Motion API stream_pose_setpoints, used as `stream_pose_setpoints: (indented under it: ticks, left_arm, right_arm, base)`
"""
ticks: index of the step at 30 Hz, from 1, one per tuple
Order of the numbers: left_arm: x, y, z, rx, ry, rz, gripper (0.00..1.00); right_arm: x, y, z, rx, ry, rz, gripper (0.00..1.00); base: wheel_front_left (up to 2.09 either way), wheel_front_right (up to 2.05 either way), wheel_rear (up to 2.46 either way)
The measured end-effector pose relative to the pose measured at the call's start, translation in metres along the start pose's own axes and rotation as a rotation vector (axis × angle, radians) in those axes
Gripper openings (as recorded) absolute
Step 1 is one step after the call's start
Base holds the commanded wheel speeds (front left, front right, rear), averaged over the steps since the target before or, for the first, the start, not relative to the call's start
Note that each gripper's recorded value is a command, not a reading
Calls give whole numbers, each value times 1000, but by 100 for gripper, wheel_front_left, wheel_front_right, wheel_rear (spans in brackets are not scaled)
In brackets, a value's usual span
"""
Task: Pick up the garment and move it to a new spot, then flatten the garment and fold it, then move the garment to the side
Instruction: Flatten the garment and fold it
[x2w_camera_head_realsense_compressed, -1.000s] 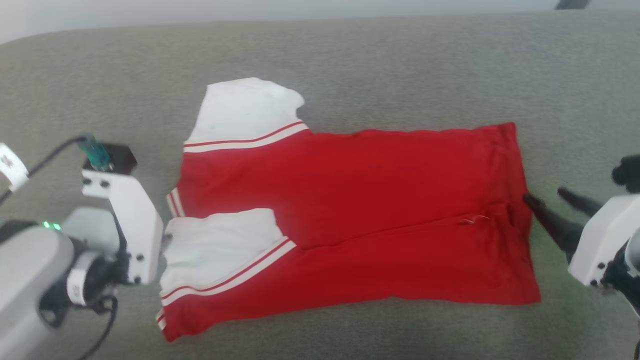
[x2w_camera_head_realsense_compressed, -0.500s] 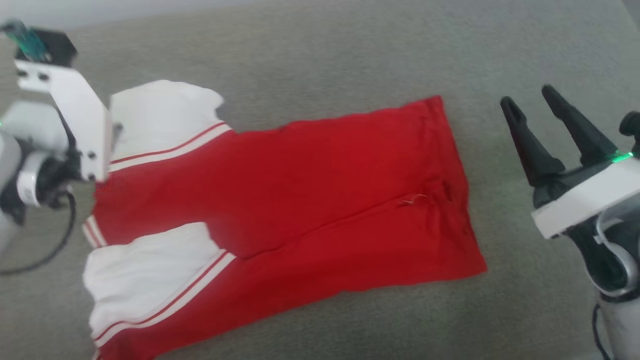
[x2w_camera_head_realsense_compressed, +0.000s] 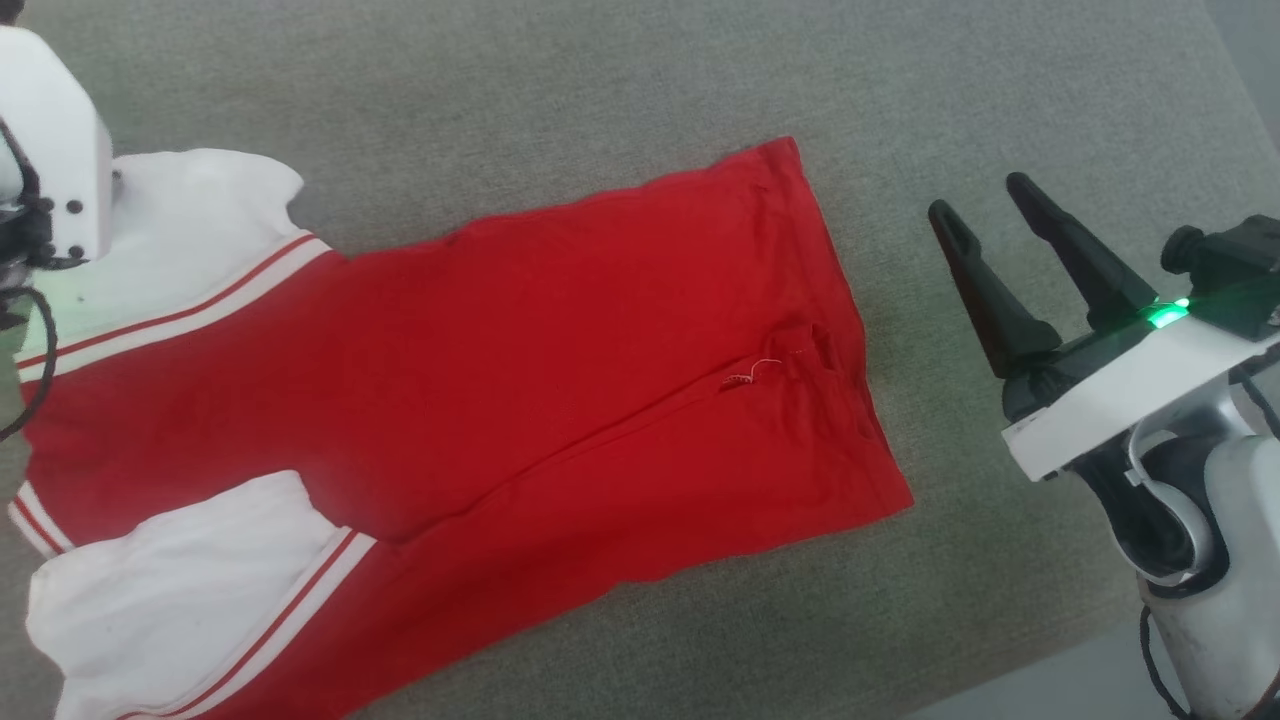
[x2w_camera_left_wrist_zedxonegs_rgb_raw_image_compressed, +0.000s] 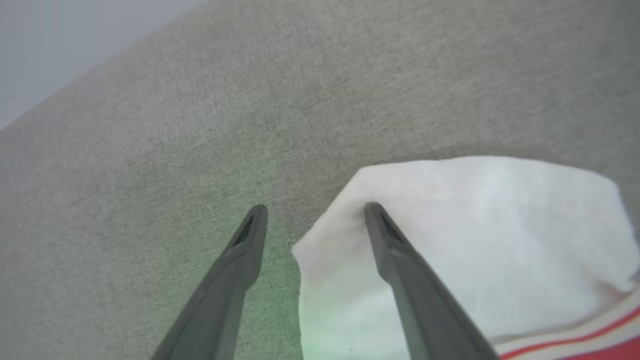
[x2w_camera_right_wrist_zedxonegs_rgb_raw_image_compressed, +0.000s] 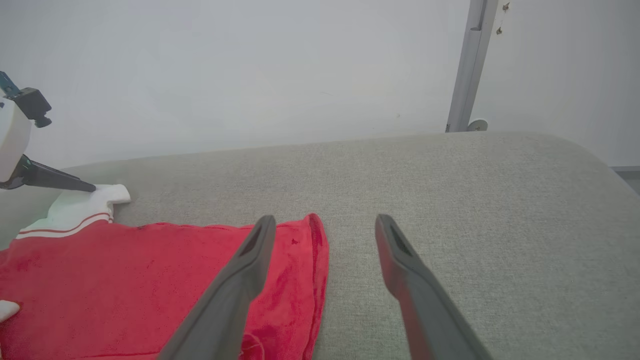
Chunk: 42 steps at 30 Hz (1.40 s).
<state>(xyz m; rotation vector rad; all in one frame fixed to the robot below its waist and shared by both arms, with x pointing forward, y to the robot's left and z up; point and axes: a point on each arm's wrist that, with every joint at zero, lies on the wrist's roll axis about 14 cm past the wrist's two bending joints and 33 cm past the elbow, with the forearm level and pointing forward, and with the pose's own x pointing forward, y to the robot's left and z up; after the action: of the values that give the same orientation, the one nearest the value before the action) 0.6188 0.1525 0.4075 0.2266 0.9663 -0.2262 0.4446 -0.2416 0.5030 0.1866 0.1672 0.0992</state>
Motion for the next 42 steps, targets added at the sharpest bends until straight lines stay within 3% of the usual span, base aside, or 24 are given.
stream_pose_setpoints:
  ticks: [8, 10, 17, 26, 33, 40, 41, 42]
  left_arm:
    - [19, -4, -24, -67, 145, -23, 100]
    - [19, -4, -26, -68, 164, -28, 0]
    - [23, -17, -26, -60, 165, -63, 0]
    - [23, -19, -17, -60, 119, -70, 0]
    - [24, -19, -15, -67, 92, -74, 0]
    - [25, -17, -18, -71, 83, -78, 0]
    - [25, -17, -18, -71, 82, -80, 0]
    - [25, -17, -18, -70, 80, -80, 0]
  right_arm:
    - [4, 3, -12, 12, 53, 25, 100]
    - [6, 5, -16, 18, 75, 36, 100]
    - [23, 11, -29, 16, 170, 74, 100]
    - [74, 18, -49, -35, 324, 123, 100]
    - [95, 26, -102, -57, 588, 142, 100]
    - [102, 28, -125, -88, 824, 143, 100]
    - [102, 28, -126, -103, 847, 143, 72]
    - [103, 27, -127, -111, 866, 140, 36]
  base:
    - [0, 0, 0]
    - [0, 0, 0]
    - [0, 0, 0]
    - [0, 0, 0]
    - [0, 0, 0]
    - [0, 0, 0]
    - [0, 0, 0]
    - [0, 0, 0]
